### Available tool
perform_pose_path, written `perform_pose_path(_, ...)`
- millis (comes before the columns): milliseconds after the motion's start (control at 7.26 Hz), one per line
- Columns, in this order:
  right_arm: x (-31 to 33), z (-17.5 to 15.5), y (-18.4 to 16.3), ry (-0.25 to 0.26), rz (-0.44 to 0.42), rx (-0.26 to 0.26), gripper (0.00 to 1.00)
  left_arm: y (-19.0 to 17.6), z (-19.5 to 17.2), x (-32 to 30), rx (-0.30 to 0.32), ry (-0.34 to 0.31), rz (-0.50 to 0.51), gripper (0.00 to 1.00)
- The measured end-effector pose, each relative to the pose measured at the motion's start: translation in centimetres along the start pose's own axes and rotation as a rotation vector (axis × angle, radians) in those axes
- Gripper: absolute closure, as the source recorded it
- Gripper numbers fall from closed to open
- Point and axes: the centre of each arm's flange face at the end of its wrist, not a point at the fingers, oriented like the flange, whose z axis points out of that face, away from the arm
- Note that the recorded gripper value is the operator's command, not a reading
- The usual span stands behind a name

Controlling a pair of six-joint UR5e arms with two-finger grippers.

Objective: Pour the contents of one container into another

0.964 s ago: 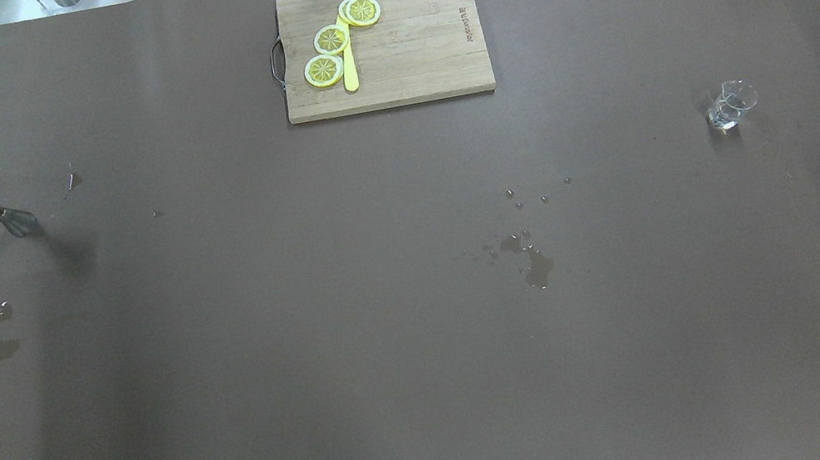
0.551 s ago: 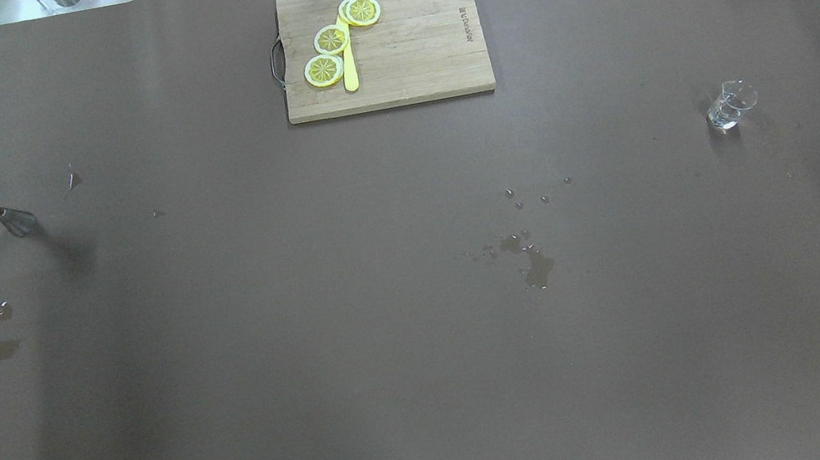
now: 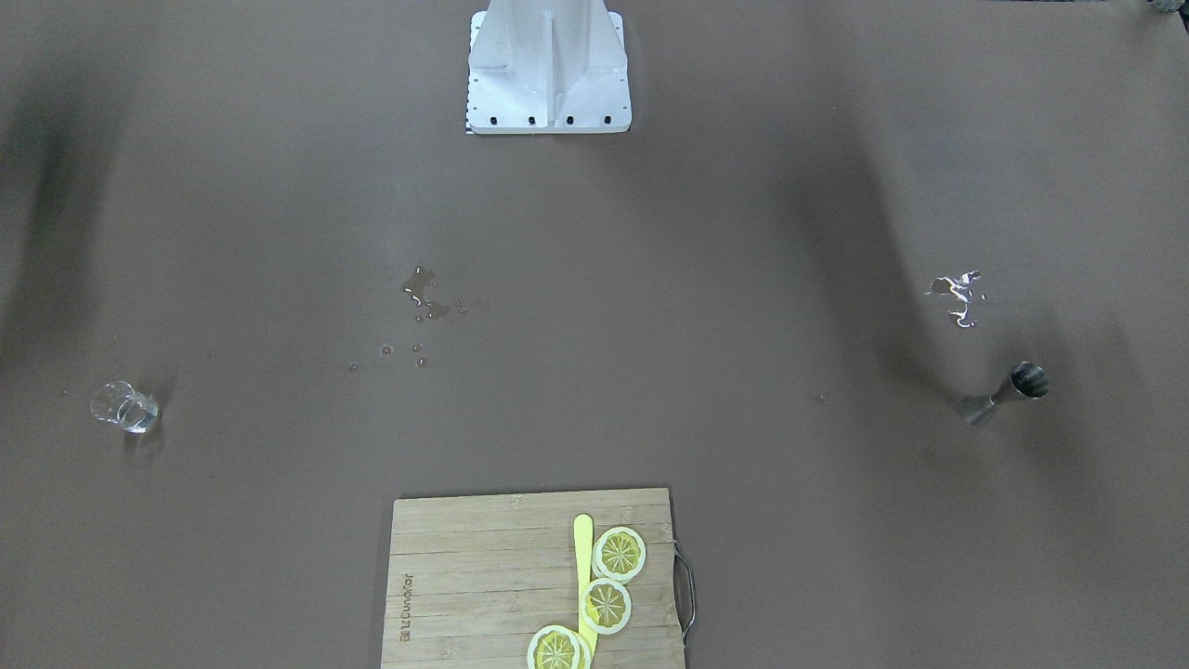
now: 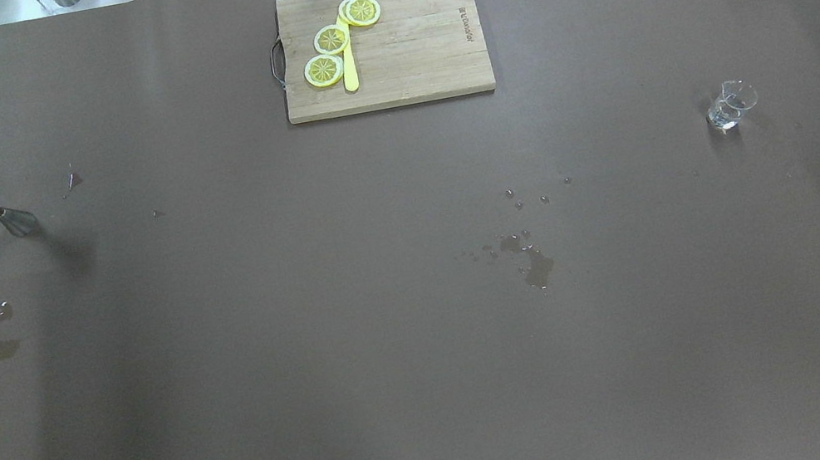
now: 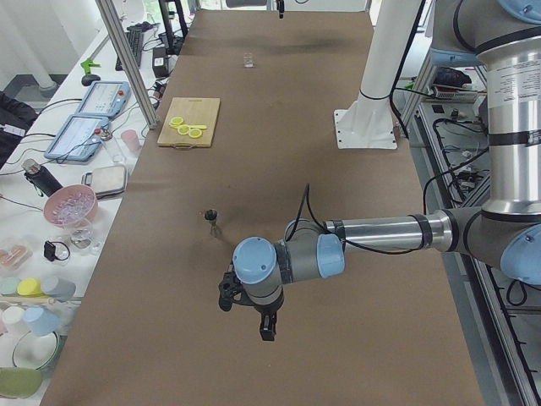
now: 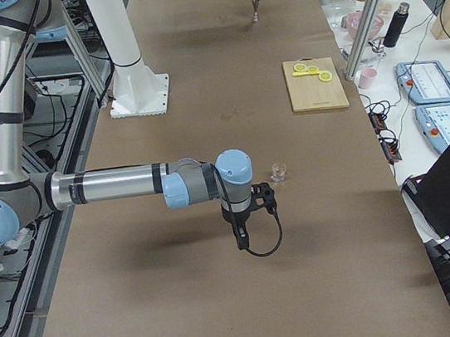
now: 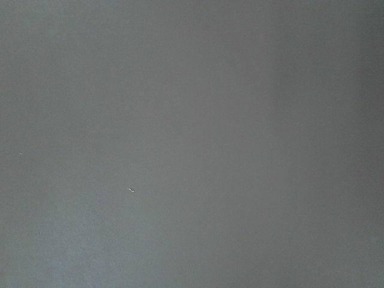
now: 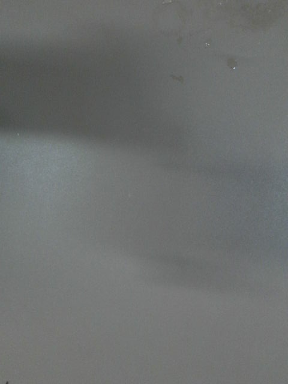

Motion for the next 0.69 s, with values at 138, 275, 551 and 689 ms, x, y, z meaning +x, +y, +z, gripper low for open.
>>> perform_pose_path(138, 0.07, -0.02, 0.00, 0.000, 0.003, 0.002, 0.00, 0.00, -0.03, 0.03, 0.001, 0.001, 0.000, 0.02)
perform_pose_path(275, 0.21, -0.03, 0.01, 0.000, 0.007, 0.004, 0.00, 0.00, -0.04, 0.05, 0.001, 0.001, -0.001, 0.02)
perform_pose_path(551, 0.62, -0.52, 0.05, -0.002, 0.023, 0.017, 0.00, -0.01, -0.07, 0.09, 0.002, 0.002, -0.001, 0.02)
perform_pose_path(689, 0.86, -0.79, 0.11, -0.005, 0.030, 0.024, 0.00, -0.04, -0.16, 0.18, 0.004, 0.002, 0.001, 0.02)
